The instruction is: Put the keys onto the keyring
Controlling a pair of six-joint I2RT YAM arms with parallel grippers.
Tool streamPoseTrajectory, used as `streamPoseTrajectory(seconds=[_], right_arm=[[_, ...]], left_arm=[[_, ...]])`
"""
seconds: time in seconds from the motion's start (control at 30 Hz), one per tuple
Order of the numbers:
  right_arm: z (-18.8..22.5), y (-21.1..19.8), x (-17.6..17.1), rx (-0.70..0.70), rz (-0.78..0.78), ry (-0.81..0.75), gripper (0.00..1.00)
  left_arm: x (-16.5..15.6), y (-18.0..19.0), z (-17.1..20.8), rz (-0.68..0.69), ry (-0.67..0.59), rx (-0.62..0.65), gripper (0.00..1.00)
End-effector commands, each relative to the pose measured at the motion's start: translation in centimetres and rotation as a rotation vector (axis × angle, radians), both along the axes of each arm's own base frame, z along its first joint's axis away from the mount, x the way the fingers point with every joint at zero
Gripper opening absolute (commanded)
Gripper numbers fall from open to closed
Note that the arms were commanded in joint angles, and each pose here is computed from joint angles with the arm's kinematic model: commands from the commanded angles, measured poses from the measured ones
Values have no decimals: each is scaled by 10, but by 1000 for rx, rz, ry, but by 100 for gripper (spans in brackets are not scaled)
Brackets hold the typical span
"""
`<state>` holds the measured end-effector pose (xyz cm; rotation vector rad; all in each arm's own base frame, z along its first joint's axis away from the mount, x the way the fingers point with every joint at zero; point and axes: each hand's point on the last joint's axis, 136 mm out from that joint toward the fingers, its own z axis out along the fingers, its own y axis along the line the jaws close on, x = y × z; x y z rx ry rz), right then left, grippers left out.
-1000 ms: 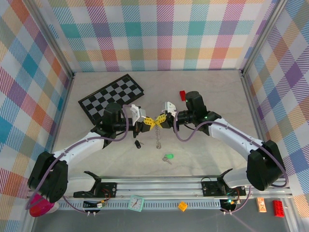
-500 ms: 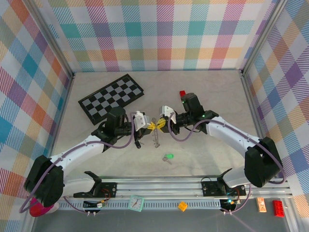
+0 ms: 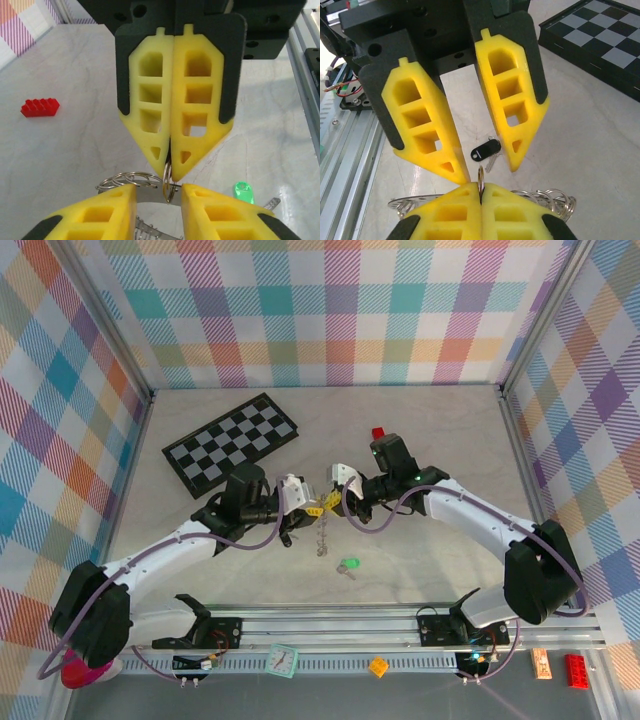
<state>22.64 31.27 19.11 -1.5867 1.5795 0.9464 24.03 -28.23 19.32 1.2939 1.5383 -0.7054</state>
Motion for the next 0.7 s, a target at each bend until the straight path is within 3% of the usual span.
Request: streamPoseTrajectory(seconds=[0.0,0.17,0.3,0.67], right_arm=[[19,4,-9,79,50,-34,0],[29,6,-16,137,75,-33,0],[41,8,-22,204,100,-37,0],[53,10,-27,286,111,-27,0]], left_arm=[[-8,2,12,11,-25,-86,35],[-15,15,30,67,-29,-268,37],[-22,20,37,68,-23,-359,32],[-29,11,40,-12,26,-450,28]])
